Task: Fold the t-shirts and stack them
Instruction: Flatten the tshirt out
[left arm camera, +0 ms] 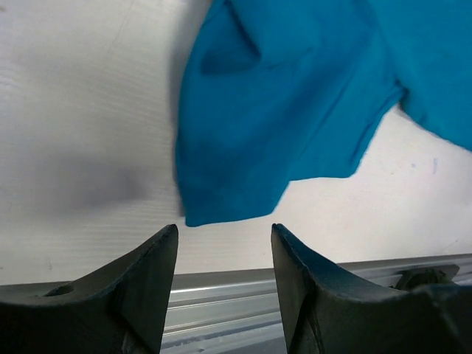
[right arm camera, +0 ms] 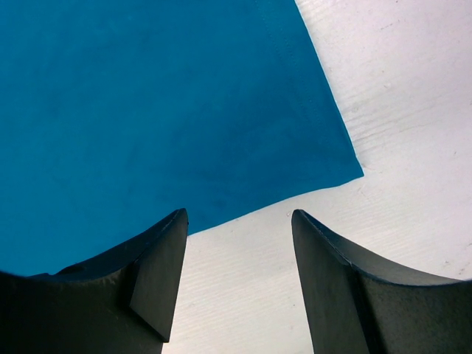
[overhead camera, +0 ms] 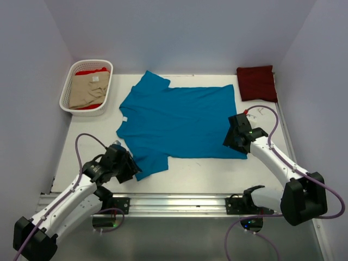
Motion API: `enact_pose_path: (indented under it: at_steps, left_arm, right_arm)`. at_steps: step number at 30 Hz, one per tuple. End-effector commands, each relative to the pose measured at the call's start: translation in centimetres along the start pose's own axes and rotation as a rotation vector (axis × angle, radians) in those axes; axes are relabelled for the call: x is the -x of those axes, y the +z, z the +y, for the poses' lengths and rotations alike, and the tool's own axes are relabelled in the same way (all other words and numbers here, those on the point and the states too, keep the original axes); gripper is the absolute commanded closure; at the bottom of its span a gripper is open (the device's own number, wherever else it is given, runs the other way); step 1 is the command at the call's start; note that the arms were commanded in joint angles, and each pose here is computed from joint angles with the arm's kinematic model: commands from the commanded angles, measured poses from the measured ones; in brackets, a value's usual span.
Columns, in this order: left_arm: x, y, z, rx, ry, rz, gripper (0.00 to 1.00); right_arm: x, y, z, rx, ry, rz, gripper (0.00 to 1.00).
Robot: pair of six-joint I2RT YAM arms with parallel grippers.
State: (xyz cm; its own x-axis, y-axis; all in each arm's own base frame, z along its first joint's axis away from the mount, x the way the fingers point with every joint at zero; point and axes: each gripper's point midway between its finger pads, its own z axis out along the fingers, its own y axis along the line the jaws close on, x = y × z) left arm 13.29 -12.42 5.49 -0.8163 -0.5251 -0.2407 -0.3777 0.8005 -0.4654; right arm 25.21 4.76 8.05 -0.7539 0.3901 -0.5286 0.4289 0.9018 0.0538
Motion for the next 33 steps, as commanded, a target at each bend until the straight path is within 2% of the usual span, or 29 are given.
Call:
enact_pose_path:
  at_steps: [1,10,15,22,28,33]
  left_arm:
    - [-0.7,1.1,0.4,0.030,-0.045,0.035,0.43]
    - [-0.4,2.1,0.0,0.064,-0.024,0.052,0.44]
    - [-1.0,2.4,-0.4,0.044,-0.035,0.077,0.48]
    - [-1.6,2.9,-0.5,0.053,-0.002,0.114,0.71]
    - [-1.5,2.9,-0.2,0.077,0.028,0.117,0.70]
    - [-1.2,1.9,-0.2,0.079,0.035,0.102,0.60]
  right_arm:
    - [0.3,-0.3,0.4,0.026,0.016,-0.017,0.37]
    - [0.7,-0.7,0.0,0.014,0.027,-0.041,0.37]
    - [0.6,-0.5,-0.3,-0.002,0.029,-0.039,0.37]
    - [0.4,-0.2,-0.4,-0.014,0.045,-0.030,0.39]
    - [0.5,-0.3,-0.8,-0.021,0.050,-0.035,0.39]
    - [0.4,-0.1,-1.0,-0.027,0.043,-0.031,0.39]
